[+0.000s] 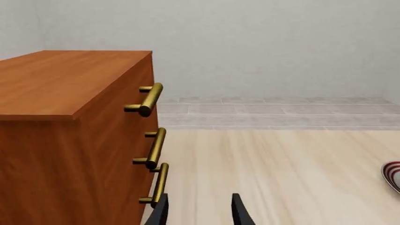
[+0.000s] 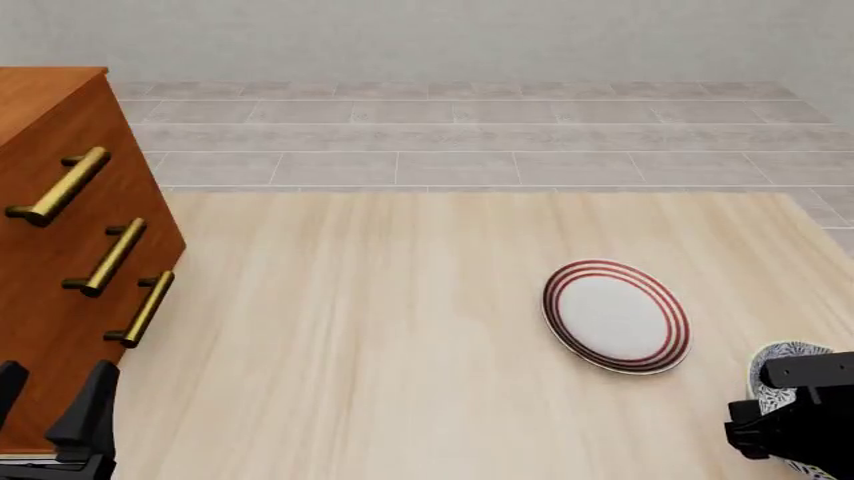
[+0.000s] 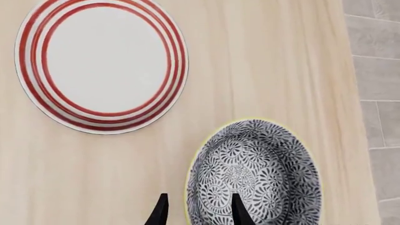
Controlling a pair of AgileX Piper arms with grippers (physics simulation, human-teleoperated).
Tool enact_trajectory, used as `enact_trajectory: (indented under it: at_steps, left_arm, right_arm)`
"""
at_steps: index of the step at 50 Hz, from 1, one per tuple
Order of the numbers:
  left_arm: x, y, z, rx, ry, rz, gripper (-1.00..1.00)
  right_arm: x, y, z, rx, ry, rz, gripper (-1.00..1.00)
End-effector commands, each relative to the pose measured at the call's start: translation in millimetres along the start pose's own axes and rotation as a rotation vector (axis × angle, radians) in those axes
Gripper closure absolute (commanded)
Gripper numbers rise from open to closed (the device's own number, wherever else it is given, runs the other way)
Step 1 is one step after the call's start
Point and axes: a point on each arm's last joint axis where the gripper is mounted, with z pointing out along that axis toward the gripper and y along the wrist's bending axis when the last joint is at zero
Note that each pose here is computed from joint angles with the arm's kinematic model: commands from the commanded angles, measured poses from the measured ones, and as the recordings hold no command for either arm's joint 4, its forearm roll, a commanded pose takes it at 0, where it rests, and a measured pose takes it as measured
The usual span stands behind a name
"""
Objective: Put the bowl on top of the cabinet.
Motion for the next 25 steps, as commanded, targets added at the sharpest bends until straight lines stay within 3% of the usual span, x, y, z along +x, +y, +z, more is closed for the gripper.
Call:
enact_trajectory:
  at_steps: [1, 25]
  left_arm:
    - [0.1, 0.0, -0.2, 0.001, 0.0, 0.001, -1.0]
    - [0.1, 0.0, -0.2, 0.001, 0.0, 0.001, -1.0]
  right_arm:
    - [1.6, -1.0, 2.9, 0.002, 0.013, 0.005, -1.0]
    - [1.9, -4.0, 6.1, 0.006, 0.035, 0.013, -1.0]
